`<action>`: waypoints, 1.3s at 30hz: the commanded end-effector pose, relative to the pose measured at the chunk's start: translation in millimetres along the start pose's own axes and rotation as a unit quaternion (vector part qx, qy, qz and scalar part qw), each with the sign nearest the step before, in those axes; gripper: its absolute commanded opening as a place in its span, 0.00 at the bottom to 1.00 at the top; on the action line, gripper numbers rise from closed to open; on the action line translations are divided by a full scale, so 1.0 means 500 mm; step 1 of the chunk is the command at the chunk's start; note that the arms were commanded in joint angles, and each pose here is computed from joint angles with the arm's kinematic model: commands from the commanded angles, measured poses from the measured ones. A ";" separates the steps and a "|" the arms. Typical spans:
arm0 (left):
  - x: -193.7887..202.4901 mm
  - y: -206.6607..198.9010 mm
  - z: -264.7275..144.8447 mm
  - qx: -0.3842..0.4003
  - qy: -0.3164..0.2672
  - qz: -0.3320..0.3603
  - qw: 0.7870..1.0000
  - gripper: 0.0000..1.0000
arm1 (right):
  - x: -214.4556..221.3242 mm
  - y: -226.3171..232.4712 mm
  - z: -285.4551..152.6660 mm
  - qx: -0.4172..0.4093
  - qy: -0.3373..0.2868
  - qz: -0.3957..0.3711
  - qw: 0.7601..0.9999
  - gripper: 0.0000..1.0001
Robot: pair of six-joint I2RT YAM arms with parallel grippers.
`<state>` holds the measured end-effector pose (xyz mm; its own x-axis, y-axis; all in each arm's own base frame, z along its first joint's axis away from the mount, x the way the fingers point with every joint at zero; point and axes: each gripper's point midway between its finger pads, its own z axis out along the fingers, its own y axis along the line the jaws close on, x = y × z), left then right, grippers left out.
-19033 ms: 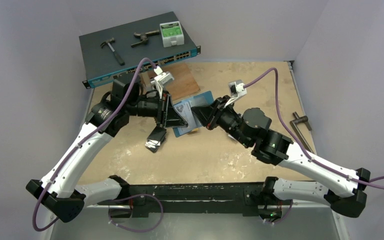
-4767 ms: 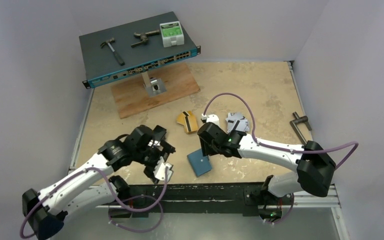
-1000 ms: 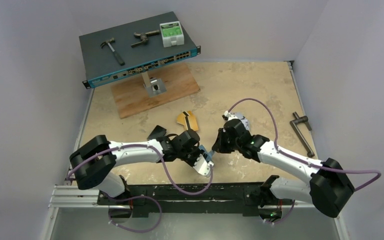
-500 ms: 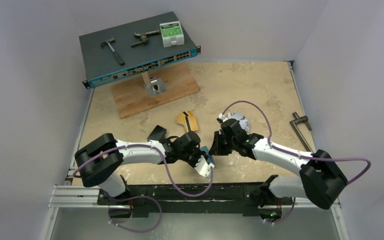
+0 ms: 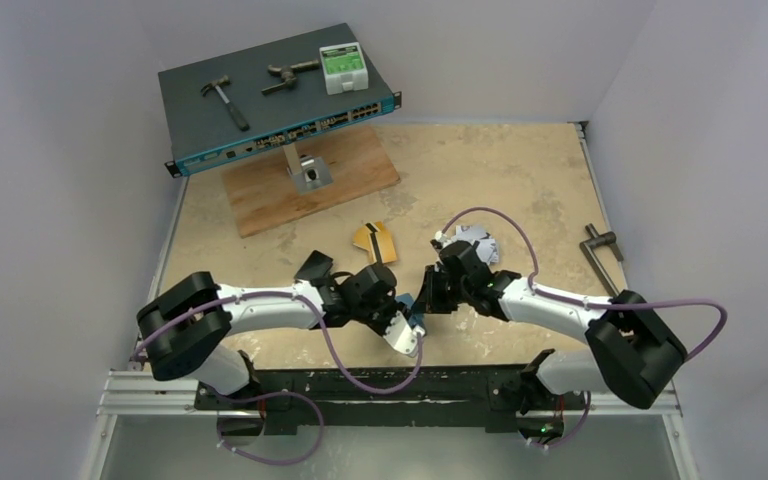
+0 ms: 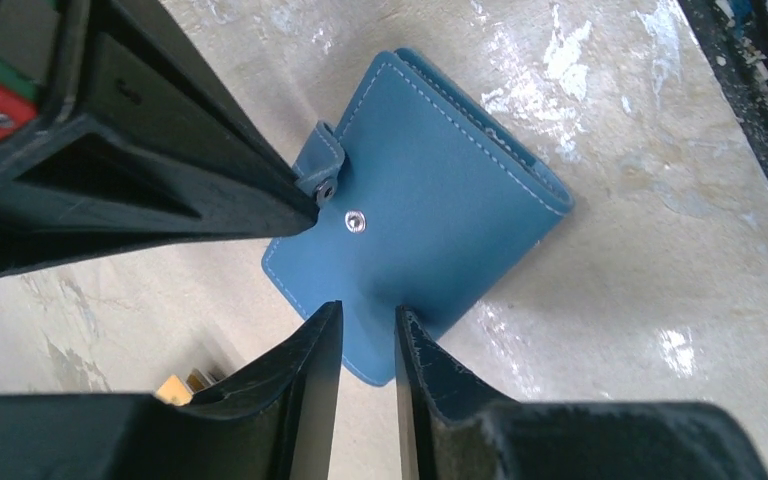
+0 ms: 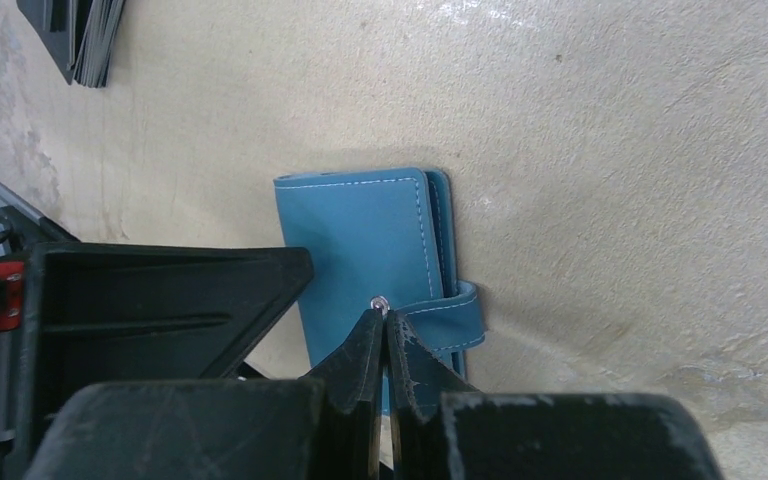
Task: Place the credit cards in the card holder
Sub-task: Close the card holder at the center of the board.
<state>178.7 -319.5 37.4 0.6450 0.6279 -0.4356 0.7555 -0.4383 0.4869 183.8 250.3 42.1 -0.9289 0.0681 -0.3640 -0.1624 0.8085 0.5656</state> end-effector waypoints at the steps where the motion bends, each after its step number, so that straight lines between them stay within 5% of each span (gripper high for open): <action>1: -0.029 0.029 -0.046 -0.004 -0.004 -0.012 1.000 0.26 | -0.004 -0.007 0.011 0.004 -0.008 0.007 1.000 0.00; 9: -0.047 -0.011 -0.050 0.033 -0.030 0.004 0.999 0.29 | 0.002 -0.013 0.018 0.007 0.000 0.003 1.000 0.00; 17: -0.013 -0.006 0.008 -0.045 -0.020 0.111 0.993 0.26 | 0.006 -0.008 0.025 0.001 0.014 -0.001 1.000 0.00; 39: -0.021 -0.019 0.020 -0.023 -0.033 0.085 0.996 0.09 | -0.019 -0.003 0.007 0.009 -0.025 0.032 0.999 0.00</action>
<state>166.5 -317.1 22.6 0.7724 0.5245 -0.3582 0.6239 -0.5213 0.5822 192.1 250.6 36.2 -0.9275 0.1139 -0.3559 -0.1171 0.8158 0.5663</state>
